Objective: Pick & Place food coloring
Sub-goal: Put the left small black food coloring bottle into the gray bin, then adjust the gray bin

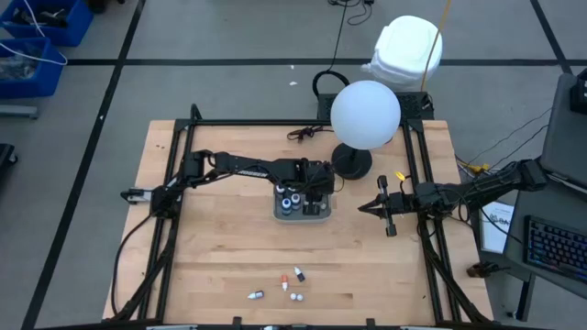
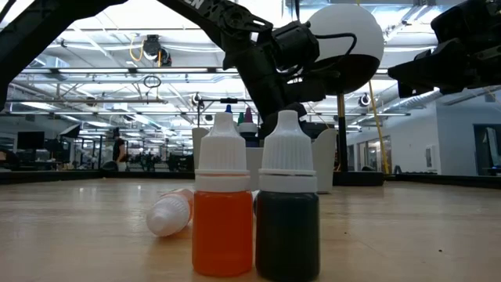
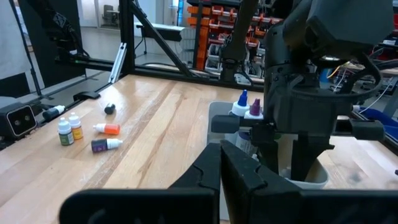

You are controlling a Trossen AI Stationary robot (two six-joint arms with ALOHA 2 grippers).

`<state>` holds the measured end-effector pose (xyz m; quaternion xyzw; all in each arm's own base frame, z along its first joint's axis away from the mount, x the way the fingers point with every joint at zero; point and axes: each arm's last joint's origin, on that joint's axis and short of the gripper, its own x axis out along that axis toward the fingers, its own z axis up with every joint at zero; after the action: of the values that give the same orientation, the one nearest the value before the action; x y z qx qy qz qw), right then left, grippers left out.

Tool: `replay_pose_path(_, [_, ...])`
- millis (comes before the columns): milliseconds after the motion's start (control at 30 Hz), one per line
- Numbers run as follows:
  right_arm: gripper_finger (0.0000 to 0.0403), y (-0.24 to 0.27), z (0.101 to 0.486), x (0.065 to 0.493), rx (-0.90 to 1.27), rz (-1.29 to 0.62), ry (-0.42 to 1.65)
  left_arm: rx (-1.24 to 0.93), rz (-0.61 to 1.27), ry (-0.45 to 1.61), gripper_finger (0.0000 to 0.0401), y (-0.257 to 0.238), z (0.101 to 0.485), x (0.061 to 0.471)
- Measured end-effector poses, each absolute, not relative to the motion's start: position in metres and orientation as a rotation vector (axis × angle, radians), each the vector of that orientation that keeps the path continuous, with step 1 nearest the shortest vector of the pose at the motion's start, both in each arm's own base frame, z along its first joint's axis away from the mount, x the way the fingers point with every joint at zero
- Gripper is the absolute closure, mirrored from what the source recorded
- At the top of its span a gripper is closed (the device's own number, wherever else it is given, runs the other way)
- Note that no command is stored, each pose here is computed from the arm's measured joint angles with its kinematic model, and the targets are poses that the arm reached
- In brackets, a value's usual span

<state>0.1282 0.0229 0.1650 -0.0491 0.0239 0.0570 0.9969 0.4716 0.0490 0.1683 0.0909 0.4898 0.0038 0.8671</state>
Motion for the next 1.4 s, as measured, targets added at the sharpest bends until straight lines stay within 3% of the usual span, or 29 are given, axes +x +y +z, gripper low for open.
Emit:
replay_pose_path(733, [0.0403,0.023,0.169,0.128,-0.091,0.114,0.010,0.144,-0.057,1.039,0.0311,0.044,0.167,0.470])
replay_pose_path(1067, [0.0403,0.023,0.169,0.128,-0.078,0.114,0.011,0.160,-0.033,1.025,0.0202,0.046,0.168,0.471])
replay_pose_path(1233, [0.0403,0.023,0.169,0.128,-0.077,0.114,0.012,0.248,-0.008,1.038,0.0179,0.044,0.173,0.469])
replay_pose_path(1400, [0.0403,0.023,0.168,0.128,-0.078,0.118,0.018,0.251,0.019,0.966,0.0172,0.033,0.221,0.457])
